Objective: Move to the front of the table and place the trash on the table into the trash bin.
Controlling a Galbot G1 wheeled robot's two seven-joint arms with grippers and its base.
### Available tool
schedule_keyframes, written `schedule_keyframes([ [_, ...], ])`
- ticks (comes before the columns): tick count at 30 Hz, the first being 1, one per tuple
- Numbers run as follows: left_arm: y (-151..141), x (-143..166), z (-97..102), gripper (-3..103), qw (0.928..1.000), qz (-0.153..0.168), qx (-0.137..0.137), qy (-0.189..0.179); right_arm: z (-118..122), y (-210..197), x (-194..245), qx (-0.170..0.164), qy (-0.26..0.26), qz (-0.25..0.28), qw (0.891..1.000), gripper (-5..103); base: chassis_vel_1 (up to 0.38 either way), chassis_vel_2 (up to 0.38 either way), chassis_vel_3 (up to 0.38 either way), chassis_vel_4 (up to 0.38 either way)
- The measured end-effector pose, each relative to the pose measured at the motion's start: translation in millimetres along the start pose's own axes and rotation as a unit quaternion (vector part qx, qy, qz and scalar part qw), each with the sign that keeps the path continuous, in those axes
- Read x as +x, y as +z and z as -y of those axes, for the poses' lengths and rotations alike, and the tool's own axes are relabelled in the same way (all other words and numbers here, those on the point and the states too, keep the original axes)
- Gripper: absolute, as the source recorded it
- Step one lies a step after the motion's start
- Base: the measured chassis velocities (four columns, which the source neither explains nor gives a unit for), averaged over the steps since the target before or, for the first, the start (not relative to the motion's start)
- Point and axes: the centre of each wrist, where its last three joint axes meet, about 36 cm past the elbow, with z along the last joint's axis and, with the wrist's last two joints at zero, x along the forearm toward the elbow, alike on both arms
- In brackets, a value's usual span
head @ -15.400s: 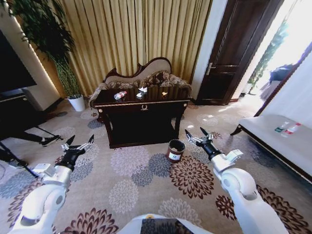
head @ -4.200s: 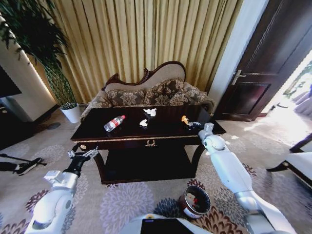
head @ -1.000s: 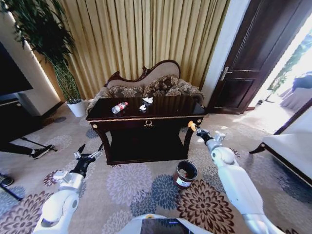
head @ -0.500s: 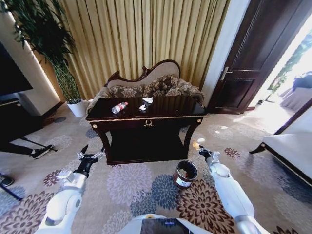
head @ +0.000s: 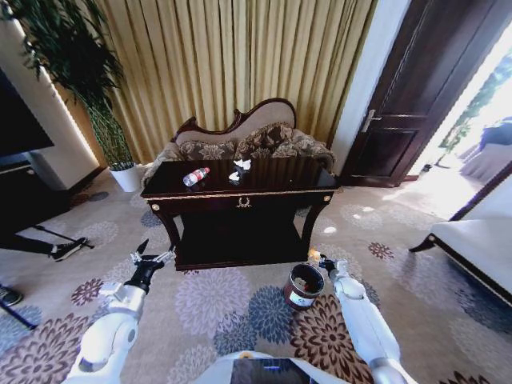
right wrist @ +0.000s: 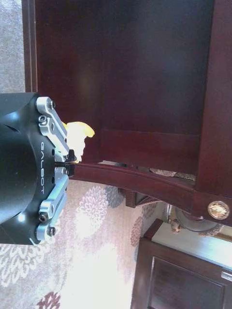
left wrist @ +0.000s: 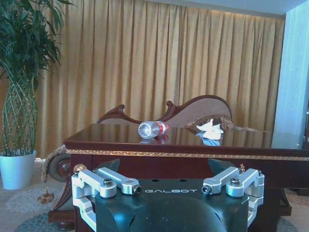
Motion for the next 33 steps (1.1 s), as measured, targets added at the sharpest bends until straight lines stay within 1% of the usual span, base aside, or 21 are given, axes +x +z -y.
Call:
schedule_keyframes([
  [1, 0, 0, 0.0, 100, 1.0, 0.0, 0.0, 0.0, 0, 0, 0, 0.0, 0.0, 0.0, 1.0, 0, 0.0, 0.0, 0.0, 0.0],
  [3, -1, 0, -0.7, 100, 1.0, 0.001, -0.001, -0.001, 0, -1, 0, 0.001, 0.0, 0.002, 1.0, 6, 0.0, 0.0, 0.0, 0.0],
  [7, -2, 1, -0.8, 100, 1.0, 0.004, 0.0, 0.0, 3, -1, 3, 0.004, 0.002, 0.004, 1.0, 26, 0.0, 0.0, 0.0, 0.0],
  [9, -2, 0, 0.0, 100, 1.0, 0.005, 0.0, 0.001, 3, 0, 4, 0.004, 0.003, 0.004, 1.0, 26, 0.0, 0.0, 0.0, 0.0],
  [10, -3, 0, 1.3, 100, 1.0, 0.007, 0.001, 0.003, 3, 2, 5, 0.004, 0.002, 0.003, 1.0, 37, 0.0, 0.0, 0.0, 0.0],
  [12, -3, 0, 1.9, 100, 1.0, 0.007, 0.001, 0.003, 3, 3, 5, 0.004, 0.002, 0.003, 1.0, 37, 0.0, 0.0, 0.0, 0.0],
  [15, -4, 0, 4.2, 100, 0.9999, 0.008, 0.002, 0.006, 3, 7, 8, 0.004, 0.002, 0.007, 1.0, 54, 0.0, 0.0, 0.0, 0.0],
  [16, -4, 0, 4.2, 100, 0.9999, 0.008, 0.002, 0.006, 3, 7, 8, 0.004, 0.002, 0.007, 1.0, 54, 0.0, 0.0, 0.0, 0.0],
  [19, -3, 0, 5.8, 100, 0.9999, 0.008, 0.001, 0.007, 3, 1, 12, 0.002, 0.003, 0.024, 1.0, 70, 0.0, 0.0, 0.0, 0.0],
  [20, -3, 0, 5.8, 100, 0.9999, 0.008, 0.001, 0.007, 3, 1, 12, 0.002, 0.003, 0.024, 1.0, 70, 0.0, 0.0, 0.0, 0.0],
  [21, -3, 0, 6.2, 100, 0.9999, 0.008, 0.002, 0.007, 4, -4, 15, 0.0, 0.003, 0.034, 0.999, 76, 0.0, 0.0, 0.0, 0.0],
  [23, -3, 0, 7.0, 100, 0.9999, 0.009, 0.002, 0.005, 4, -19, 23, -0.019, 0.0, 0.068, 0.998, 86, 0.0, 0.0, 0.0, 0.0],
  [24, -3, 0, 7.0, 100, 0.9999, 0.009, 0.002, 0.005, 4, -19, 23, -0.019, 0.0, 0.068, 0.998, 86, 0.0, 0.0, 0.0, 0.0],
  [26, -5, -1, 7.9, 100, 0.9999, 0.012, 0.002, -0.003, 1, -41, 37, -0.062, -0.014, 0.115, 0.991, 96, 0.0, 0.0, 0.0, 0.0],
  [27, -5, -1, 7.9, 100, 0.9999, 0.012, 0.002, -0.003, 1, -41, 37, -0.062, -0.014, 0.115, 0.991, 96, 0.0, 0.0, 0.0, 0.0],
  [28, -6, -2, 8.0, 100, 0.9999, 0.014, 0.002, -0.006, -3, -54, 46, -0.081, -0.025, 0.139, 0.987, 99, 0.0, 0.0, 0.0, 0.0],
  [29, -6, -2, 8.0, 100, 0.9999, 0.014, 0.002, -0.006, -3, -54, 46, -0.081, -0.025, 0.139, 0.987, 99, 0.0, 0.0, 0.0, 0.0],
  [30, -9, -2, 8.0, 100, 0.9998, 0.018, 0.002, -0.008, -8, -71, 58, -0.098, -0.04, 0.159, 0.981, 100, 0.0, 0.0, 0.0, 0.0],
  [31, -10, -2, 8.0, 100, 0.9998, 0.019, 0.002, -0.008, -10, -76, 61, -0.104, -0.045, 0.166, 0.98, 100, 0.0, 0.0, 0.0, 0.0],
  [32, -15, -1, 8.3, 100, 0.9997, 0.024, -0.001, -0.008, -19, -101, 77, -0.126, -0.068, 0.195, 0.97, 100, 0.0, 0.0, 0.0, 0.0],
  [33, -17, -1, 8.6, 100, 0.9996, 0.026, -0.002, -0.009, -23, -112, 85, -0.135, -0.08, 0.205, 0.966, 100, 0.0, 0.0, 0.0, 0.0],
])
